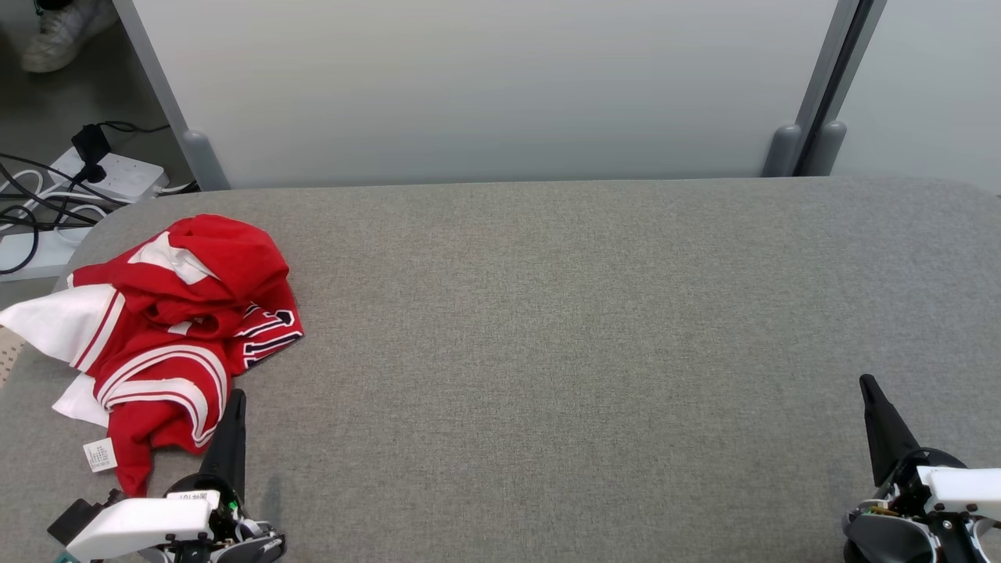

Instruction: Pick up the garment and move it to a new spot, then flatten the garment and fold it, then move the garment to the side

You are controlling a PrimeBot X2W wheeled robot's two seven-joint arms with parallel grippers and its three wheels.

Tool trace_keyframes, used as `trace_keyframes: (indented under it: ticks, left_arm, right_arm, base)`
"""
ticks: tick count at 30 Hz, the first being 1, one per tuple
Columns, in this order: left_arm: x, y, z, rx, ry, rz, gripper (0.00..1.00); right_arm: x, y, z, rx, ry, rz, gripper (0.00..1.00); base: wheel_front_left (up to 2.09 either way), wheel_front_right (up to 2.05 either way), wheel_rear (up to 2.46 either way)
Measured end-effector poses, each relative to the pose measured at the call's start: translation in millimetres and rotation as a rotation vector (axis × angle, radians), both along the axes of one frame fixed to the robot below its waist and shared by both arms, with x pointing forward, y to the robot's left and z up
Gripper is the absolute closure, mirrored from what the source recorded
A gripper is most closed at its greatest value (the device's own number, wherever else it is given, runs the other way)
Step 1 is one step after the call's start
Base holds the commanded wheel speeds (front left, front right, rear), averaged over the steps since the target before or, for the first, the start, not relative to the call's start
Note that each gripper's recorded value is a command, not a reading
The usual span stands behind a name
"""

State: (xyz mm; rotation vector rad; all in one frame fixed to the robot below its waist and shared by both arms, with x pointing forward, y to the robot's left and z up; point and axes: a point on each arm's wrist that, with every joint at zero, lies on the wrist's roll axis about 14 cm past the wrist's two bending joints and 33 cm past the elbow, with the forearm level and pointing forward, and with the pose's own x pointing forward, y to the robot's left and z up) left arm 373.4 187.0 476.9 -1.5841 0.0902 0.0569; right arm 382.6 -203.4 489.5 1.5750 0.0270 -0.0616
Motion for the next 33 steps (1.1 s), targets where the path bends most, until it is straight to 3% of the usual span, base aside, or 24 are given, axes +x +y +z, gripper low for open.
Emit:
trace_keyframes:
  ticks: [33]
  left_arm:
    - [0.0, 0.0, 0.0, 0.0, 0.0, 0.0, 1.0]
  right_arm:
    - [0.0, 0.0, 0.0, 0.0, 0.0, 0.0, 1.0]
  base:
    - [0.0, 0.0, 0.0]
